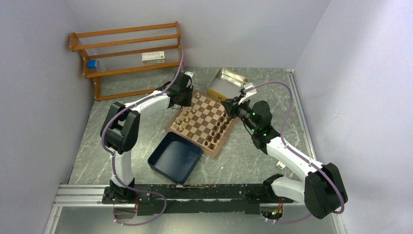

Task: Set up the chess pieces on the board
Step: Place the chess piece on the chessboard.

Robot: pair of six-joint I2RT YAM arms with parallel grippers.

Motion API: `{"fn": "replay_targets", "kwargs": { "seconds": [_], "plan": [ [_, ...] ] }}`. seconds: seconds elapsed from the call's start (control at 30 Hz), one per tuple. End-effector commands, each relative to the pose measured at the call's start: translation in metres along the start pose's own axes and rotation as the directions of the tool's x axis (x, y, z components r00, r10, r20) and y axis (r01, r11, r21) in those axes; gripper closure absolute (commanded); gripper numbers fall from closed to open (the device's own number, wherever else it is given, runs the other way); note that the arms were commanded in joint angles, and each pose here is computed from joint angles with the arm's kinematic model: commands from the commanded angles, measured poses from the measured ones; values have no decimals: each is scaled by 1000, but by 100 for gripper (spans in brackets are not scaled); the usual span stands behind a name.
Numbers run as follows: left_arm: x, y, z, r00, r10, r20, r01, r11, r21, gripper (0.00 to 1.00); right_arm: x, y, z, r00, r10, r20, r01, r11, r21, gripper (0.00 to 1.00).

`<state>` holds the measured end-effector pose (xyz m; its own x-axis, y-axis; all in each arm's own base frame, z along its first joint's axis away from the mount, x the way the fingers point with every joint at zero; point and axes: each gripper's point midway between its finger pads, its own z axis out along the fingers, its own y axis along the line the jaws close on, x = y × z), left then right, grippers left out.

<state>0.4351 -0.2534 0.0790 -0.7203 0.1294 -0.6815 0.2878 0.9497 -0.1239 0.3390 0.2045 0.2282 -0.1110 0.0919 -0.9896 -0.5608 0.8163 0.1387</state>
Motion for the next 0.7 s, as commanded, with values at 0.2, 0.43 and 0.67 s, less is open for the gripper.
{"fn": "replay_targets", "kwargs": {
  "seconds": [0.2, 0.43, 0.67],
  "plan": [
    [-7, -1, -4, 1000, 4, 15, -4, 1000, 16, 70, -12, 2, -2, 999, -15, 44, 15, 1000, 2, 100],
    [-6, 1, -4, 1000, 4, 8, -4, 1000, 5, 77, -11, 2, -2, 999, -13, 43, 13, 1000, 1, 100],
    [-9, -2, -7, 1000, -3, 16, 2, 1000, 17, 83, -11, 2, -2, 999, -14, 44, 14, 1000, 0, 100]
  ]
}}
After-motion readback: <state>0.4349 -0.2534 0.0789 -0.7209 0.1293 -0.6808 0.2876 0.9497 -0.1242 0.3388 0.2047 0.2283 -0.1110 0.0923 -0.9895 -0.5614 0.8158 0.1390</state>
